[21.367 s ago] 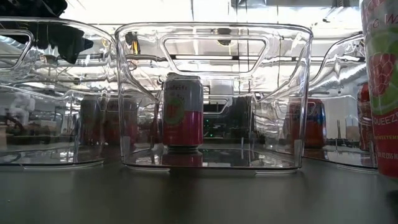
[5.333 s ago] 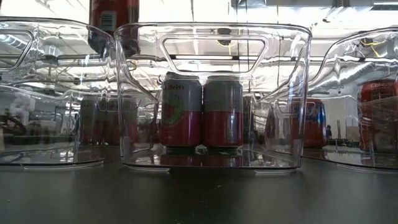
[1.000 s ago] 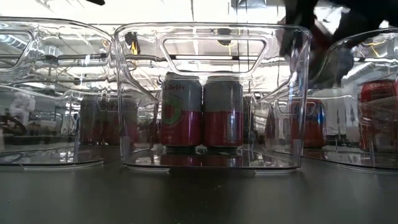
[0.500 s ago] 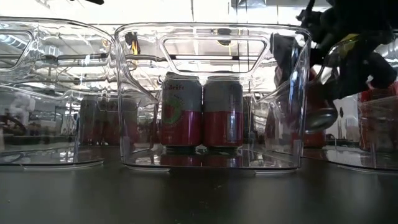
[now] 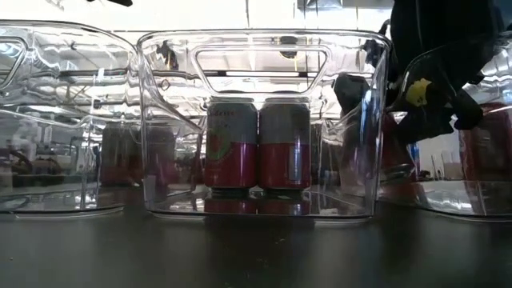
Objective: Sort soda cans
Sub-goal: Put the red soda can into the right transparent bin, then put the pink-white soda can into the center transparent bin
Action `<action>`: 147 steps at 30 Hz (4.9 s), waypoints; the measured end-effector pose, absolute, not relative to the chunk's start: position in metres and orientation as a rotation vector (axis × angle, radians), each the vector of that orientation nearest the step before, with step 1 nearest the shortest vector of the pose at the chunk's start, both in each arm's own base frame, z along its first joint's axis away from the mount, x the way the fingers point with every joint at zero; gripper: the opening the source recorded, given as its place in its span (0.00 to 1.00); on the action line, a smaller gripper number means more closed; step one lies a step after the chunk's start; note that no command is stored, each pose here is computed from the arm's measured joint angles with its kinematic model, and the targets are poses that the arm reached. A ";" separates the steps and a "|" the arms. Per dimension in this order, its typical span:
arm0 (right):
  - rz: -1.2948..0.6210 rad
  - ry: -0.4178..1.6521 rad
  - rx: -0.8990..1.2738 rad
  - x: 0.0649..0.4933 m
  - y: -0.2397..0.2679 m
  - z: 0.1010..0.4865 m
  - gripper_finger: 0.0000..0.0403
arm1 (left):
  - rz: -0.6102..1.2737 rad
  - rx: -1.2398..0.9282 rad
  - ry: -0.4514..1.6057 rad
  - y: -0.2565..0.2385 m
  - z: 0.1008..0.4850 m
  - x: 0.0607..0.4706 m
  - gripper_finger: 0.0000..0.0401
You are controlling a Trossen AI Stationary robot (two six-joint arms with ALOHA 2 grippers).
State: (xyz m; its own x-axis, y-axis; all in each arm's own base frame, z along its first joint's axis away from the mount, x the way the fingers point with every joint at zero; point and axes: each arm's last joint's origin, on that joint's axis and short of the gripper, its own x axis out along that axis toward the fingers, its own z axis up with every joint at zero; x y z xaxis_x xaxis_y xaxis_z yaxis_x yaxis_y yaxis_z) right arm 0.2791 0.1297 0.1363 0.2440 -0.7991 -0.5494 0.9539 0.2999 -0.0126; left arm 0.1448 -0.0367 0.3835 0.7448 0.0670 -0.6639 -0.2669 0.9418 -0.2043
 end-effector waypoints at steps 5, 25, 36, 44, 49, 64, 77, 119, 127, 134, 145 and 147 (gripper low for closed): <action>-1.217 0.522 0.362 0.277 0.135 0.138 0.80 | 0.186 -0.296 0.710 -0.037 0.384 0.145 0.93; -1.191 0.538 0.346 0.274 0.139 0.141 0.80 | 0.186 -0.297 0.709 -0.037 0.384 0.145 0.93; -1.188 0.542 0.338 0.274 0.139 0.141 0.80 | 0.186 -0.297 0.709 -0.037 0.384 0.145 0.93; -1.183 0.550 0.317 0.274 0.139 0.141 0.92 | 0.183 -0.302 0.696 -0.037 0.385 0.146 0.93; -1.184 0.554 0.320 0.274 0.139 0.141 0.99 | 0.182 -0.302 0.695 -0.037 0.385 0.146 0.93; -1.116 0.560 0.328 0.260 0.151 0.161 0.98 | 0.180 -0.304 0.689 -0.037 0.385 0.146 0.93; -1.084 0.620 0.365 0.254 0.163 0.161 0.98 | 0.170 -0.317 0.651 -0.038 0.388 0.149 0.93; -0.725 0.928 1.073 0.216 0.171 0.288 0.77 | 0.166 -0.309 0.650 -0.038 0.388 0.149 0.93; -0.790 0.956 0.983 0.227 0.179 0.305 0.55 | 0.159 -0.289 0.651 -0.038 0.388 0.149 0.93; -0.883 0.982 0.945 0.243 0.190 0.278 0.50 | 0.152 -0.267 0.653 -0.038 0.388 0.149 0.93; -0.990 1.041 0.852 0.268 0.187 0.241 0.33 | 0.149 -0.258 0.653 -0.038 0.388 0.149 0.93; -1.004 1.046 0.838 0.271 0.184 0.238 0.26 | 0.149 -0.258 0.653 -0.038 0.388 0.149 0.93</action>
